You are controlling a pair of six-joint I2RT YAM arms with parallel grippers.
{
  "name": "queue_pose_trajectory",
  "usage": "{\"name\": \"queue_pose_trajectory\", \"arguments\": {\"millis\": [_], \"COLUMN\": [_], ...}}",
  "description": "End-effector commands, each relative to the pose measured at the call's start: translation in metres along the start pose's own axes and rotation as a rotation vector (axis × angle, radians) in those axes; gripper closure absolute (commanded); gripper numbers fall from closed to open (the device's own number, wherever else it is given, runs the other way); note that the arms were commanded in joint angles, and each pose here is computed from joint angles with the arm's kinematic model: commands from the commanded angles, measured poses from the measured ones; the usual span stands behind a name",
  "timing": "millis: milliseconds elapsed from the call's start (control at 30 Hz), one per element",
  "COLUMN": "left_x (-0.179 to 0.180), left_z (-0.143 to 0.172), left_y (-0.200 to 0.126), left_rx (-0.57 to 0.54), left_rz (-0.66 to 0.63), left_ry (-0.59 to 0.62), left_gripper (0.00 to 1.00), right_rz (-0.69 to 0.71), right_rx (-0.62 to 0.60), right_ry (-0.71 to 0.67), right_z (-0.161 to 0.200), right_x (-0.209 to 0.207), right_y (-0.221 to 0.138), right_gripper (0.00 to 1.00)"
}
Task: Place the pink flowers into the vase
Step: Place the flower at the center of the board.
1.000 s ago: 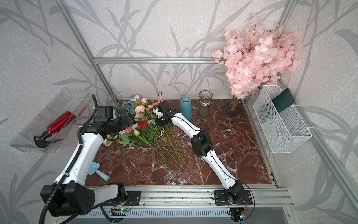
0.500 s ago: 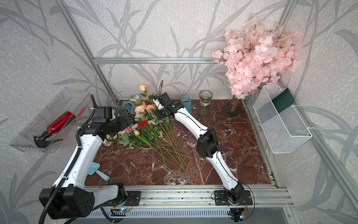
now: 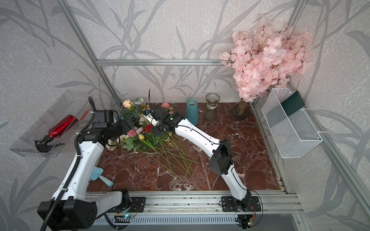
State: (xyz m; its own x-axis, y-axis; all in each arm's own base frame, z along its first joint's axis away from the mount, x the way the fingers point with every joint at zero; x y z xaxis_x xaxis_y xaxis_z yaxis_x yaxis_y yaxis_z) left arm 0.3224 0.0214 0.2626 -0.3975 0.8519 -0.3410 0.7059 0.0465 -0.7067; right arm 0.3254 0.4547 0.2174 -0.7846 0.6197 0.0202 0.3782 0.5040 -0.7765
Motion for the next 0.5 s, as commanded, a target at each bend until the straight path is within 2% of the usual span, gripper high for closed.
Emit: {"name": "queue_pose_trajectory", "arguments": {"millis": [0,133,300,333,400,467], "left_x": [0.002,0.001,0.001,0.001,0.001,0.002], "left_z": [-0.012,-0.013,-0.013,-0.012,-0.012,-0.011], "left_y": [-0.019,-0.021,-0.021,-0.02,-0.02,-0.02], "left_rx": [-0.055,-0.059,-0.058,-0.056,-0.056,-0.054], "left_rz": [-0.022,-0.019,-0.016,-0.017,-0.017,-0.018], "left_ry": [-0.034,-0.035,-0.034,-0.034,-0.032,-0.03], "left_gripper": [0.02,0.02,0.02,0.02,0.02,0.02], "right_rz": [-0.05,-0.142,-0.178,-0.178,-0.17,-0.158], "right_rx": [0.04,0.082,0.188,0.206,0.238,0.237], "right_ry": [0.051,0.136,0.18,0.181,0.175,0.16], "right_z": [0.026,0.057,0.092,0.095,0.099,0.095], "right_x": [0.014,0.032,0.045,0.045,0.044,0.042], "right_y": [-0.002,0.021,0.054,0.058,0.061,0.058], "right_gripper": [1.0,1.0,0.99,0.93,0.75,0.65]}}
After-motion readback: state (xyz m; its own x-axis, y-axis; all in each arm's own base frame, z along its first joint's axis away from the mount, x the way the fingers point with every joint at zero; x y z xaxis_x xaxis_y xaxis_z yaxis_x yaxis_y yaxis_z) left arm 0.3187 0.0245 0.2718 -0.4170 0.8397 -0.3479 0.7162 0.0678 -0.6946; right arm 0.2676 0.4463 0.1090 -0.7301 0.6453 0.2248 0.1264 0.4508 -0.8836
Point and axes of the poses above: each gripper's point midway between its finger pads, its own y axis out along the fingers, its own x axis along the line the jaws close on, z = x × y, the point moved 1 cm from there along -y, back along the fingers, and after that the axes turned 6 degrees about y, right-handed, at the moved point
